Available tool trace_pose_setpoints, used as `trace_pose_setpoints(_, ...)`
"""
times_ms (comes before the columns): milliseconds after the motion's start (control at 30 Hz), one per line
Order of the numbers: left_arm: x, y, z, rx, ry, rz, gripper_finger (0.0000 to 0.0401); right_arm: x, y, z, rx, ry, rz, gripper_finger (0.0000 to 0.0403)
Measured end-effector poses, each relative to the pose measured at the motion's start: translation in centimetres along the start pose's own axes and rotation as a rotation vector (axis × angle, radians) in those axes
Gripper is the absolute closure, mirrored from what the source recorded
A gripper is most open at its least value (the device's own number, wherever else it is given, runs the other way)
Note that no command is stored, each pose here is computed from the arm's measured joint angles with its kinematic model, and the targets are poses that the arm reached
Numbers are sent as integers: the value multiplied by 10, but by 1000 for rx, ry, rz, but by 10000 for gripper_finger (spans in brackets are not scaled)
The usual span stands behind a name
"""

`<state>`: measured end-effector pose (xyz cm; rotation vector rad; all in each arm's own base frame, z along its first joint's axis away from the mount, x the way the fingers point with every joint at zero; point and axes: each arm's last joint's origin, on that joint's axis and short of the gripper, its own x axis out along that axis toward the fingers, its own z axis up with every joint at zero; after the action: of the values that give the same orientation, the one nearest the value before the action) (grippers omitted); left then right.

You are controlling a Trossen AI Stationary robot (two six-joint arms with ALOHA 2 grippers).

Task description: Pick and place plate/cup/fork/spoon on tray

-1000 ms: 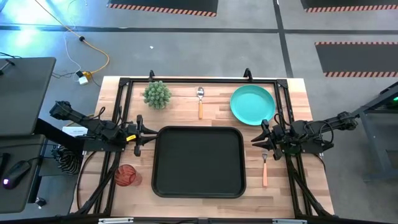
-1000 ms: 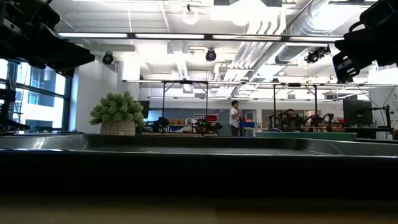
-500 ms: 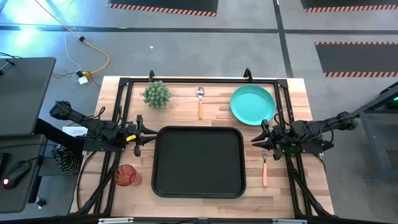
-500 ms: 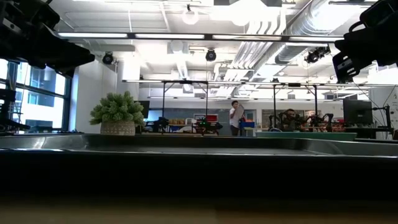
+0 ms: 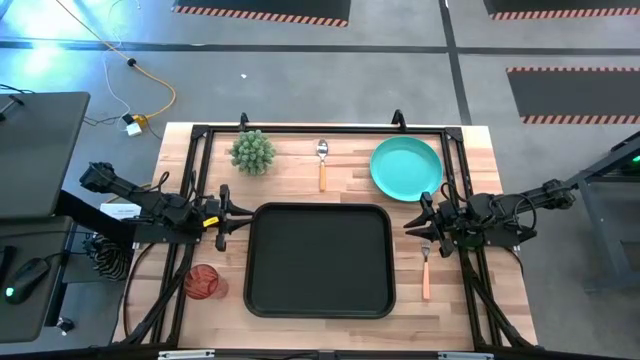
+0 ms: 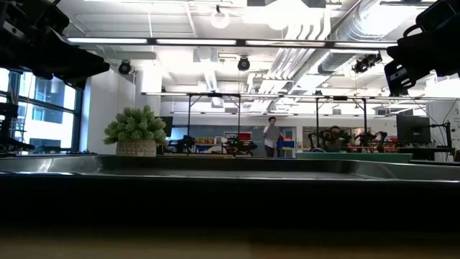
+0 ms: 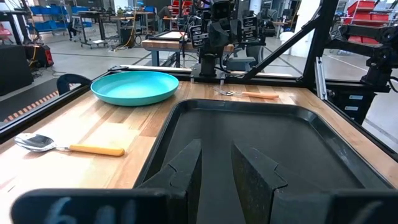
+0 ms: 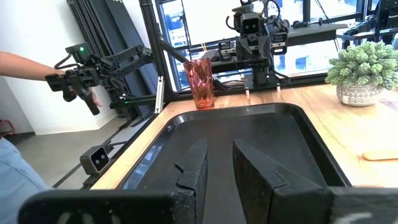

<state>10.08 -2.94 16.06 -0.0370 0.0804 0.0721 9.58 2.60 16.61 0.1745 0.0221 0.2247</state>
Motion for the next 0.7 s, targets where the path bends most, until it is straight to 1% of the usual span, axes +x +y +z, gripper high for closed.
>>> trace_pose_setpoints(100, 0, 0, 0, 0, 0, 0, 325, 0, 0, 1, 13, -8, -19, 336)
trace_pose_setpoints(167, 0, 0, 0, -7, -2, 0, 325, 0, -1, 3, 68, -34, -37, 336)
trace_pose_setpoints(267, 0, 0, 2, -79, -16, -2, 325, 0, -2, 8, 170, -100, -88, 336)
trace_pose_setpoints(400, 0, 0, 2, -146, -15, -2, 325, -1, -3, 13, 240, -173, -142, 336)
trace_pose_setpoints(533, 0, 0, 2, -146, -14, -2, 325, -3, -4, 18, 303, -218, -188, 336)
trace_pose_setpoints(700, 0, 0, 2, -149, -21, 9, 325, -5, -3, 30, 384, -334, -177, 336)
